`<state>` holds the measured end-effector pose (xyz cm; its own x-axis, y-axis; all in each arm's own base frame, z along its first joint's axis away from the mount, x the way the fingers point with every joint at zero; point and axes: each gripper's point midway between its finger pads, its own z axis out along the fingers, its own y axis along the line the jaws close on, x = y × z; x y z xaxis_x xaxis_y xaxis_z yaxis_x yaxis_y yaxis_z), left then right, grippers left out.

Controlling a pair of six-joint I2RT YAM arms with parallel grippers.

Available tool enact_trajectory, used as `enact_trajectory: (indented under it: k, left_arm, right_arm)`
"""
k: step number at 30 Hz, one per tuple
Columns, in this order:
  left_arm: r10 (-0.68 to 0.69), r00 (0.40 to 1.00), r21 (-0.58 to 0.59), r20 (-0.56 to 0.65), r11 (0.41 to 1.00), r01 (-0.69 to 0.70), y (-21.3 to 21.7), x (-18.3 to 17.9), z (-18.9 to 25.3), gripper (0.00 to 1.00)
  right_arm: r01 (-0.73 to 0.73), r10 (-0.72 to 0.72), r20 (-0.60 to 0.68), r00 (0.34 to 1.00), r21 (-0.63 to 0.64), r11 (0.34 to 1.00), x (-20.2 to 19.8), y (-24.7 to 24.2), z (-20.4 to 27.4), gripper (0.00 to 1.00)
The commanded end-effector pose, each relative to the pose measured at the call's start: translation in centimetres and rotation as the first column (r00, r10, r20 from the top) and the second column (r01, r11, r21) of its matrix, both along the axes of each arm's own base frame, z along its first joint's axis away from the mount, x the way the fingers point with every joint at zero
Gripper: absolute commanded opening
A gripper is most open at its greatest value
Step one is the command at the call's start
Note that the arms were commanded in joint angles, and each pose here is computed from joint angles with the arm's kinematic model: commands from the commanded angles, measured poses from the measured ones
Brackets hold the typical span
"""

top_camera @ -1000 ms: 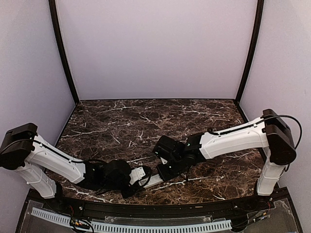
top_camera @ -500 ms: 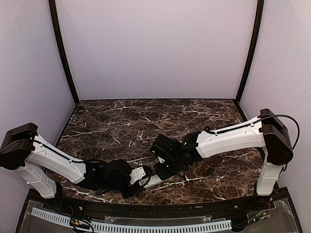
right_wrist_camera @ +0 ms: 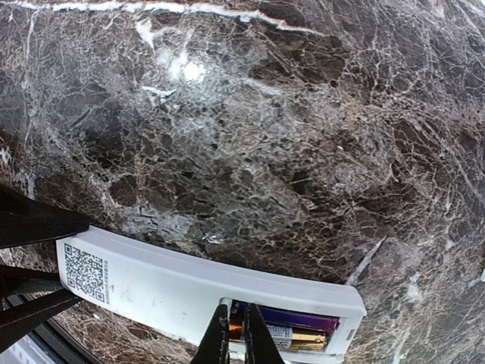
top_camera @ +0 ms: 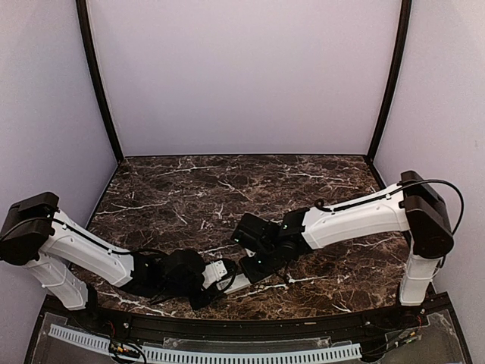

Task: Load the batteries into the remote control
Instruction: Press the battery in the battery compartment.

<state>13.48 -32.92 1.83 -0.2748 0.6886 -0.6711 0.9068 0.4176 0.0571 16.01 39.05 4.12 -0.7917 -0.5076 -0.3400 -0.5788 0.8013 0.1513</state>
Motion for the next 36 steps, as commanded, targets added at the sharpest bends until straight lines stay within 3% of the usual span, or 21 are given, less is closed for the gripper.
enact_trajectory:
  k: [1, 22, 28, 36]
  left_arm:
    - [0.011, 1.0, 0.042, -0.016, 0.999, -0.011, 0.5, -0.1, -0.9, 0.24]
    - [0.003, 1.0, 0.055, -0.016, 0.998, -0.002, 0.3, 0.0, -0.9, 0.23]
    - [0.002, 1.0, 0.06, -0.019, 0.998, -0.001, 0.3, 0.0, -0.9, 0.23]
    - [0.003, 1.0, 0.063, -0.02, 0.998, -0.001, 0.3, 0.0, -1.0, 0.23]
  right_arm:
    - [-0.017, 0.017, -0.006, 1.0, -0.053, 0.998, -0.8, -0.4, -0.8, 0.07]
    - [0.002, 0.001, 0.018, 1.0, -0.178, 0.984, -1.4, -6.1, -5.2, 0.0]
    - [-0.021, 0.023, 0.021, 0.999, -0.094, 0.995, -0.9, -4.3, -3.2, 0.02]
    - [-0.047, 0.039, 0.044, 0.998, 0.184, 0.982, 0.8, -0.3, 4.1, 0.1]
